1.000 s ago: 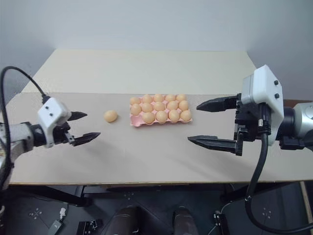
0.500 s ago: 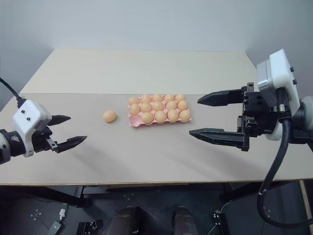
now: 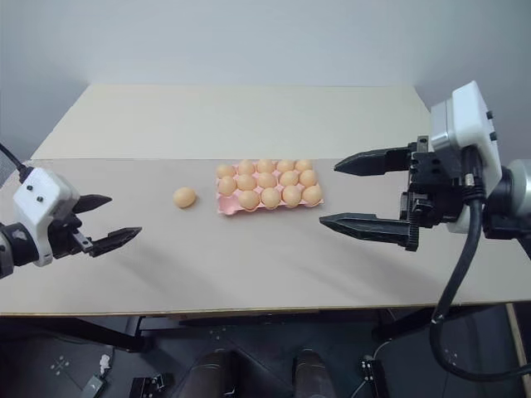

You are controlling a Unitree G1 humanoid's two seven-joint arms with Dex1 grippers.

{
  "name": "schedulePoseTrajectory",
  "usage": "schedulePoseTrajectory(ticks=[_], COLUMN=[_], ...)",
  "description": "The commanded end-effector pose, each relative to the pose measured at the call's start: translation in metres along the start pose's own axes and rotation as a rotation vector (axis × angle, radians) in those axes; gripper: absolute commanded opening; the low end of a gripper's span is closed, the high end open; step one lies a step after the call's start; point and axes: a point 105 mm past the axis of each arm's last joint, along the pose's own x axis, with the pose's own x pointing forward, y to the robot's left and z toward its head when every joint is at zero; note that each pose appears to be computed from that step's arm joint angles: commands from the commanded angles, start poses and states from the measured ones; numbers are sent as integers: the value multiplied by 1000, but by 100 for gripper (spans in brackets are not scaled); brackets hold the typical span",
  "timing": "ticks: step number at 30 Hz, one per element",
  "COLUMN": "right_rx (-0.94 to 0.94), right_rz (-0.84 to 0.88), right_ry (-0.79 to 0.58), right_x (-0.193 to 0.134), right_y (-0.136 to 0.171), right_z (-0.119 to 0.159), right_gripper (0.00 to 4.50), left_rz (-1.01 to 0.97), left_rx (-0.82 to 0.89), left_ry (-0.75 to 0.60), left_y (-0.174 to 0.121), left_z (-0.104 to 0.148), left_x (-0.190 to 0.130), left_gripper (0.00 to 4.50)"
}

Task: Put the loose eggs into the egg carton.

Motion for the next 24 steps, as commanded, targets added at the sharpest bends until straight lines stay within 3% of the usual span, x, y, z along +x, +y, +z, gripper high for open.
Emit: schedulePoseTrajectory(ticks=[1,15,24], right_rx=[-58,-69,-124], right_rz=[-36,32,57], right_ry=[-23,-60,-72], right_x=[-1,1,10], right_y=[-6,-1,1], right_z=[9,19,25], right_gripper=[450,450,450], left_rz=[30,217,129], left_rx=[19,39,-75], left_ry=[-31,-29,-8], left_y=[6,34,36], left_z=[9,6,-10], left_x=[-8,4,60], left_gripper=[444,444,444])
